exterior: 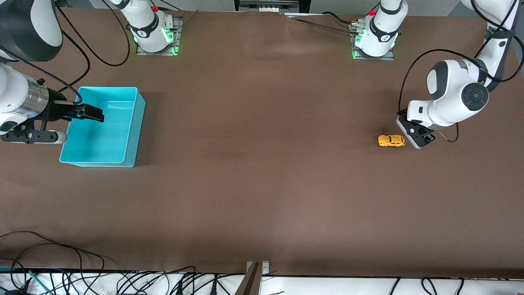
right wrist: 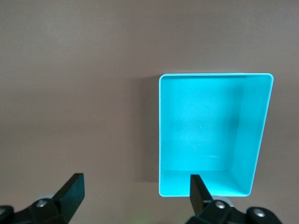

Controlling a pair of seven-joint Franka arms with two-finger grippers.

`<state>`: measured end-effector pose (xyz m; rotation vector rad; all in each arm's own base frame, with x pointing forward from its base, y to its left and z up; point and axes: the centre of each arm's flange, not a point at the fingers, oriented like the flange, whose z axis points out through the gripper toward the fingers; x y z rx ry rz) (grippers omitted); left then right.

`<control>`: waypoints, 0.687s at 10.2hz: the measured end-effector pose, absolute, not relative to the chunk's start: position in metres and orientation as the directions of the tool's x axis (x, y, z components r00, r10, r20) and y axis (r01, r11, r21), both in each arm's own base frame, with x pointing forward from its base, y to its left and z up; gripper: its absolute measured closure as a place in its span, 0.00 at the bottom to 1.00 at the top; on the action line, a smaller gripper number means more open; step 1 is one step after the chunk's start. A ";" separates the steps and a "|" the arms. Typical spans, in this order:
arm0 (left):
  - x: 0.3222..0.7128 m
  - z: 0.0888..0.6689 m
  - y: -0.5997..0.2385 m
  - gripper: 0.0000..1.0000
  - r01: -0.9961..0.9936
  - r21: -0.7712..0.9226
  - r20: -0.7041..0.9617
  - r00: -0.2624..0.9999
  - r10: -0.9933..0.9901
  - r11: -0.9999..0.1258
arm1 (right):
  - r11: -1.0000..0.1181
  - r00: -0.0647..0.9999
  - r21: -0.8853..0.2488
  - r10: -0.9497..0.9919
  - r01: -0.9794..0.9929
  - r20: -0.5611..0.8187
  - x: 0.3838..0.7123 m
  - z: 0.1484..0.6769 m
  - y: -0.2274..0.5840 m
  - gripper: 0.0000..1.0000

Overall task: Wind up and store yellow beetle car
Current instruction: 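Reach the left gripper over the yellow beetle car, then lower the left gripper and grasp the yellow car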

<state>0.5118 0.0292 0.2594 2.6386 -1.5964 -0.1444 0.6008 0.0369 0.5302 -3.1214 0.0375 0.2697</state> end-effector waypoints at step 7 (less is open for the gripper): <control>0.516 0.196 0.027 0.00 -0.994 0.081 -0.010 0.074 -0.997 -0.074 | -1.000 0.985 -0.006 -0.023 -0.025 -0.172 0.601 0.530 0.037 0.00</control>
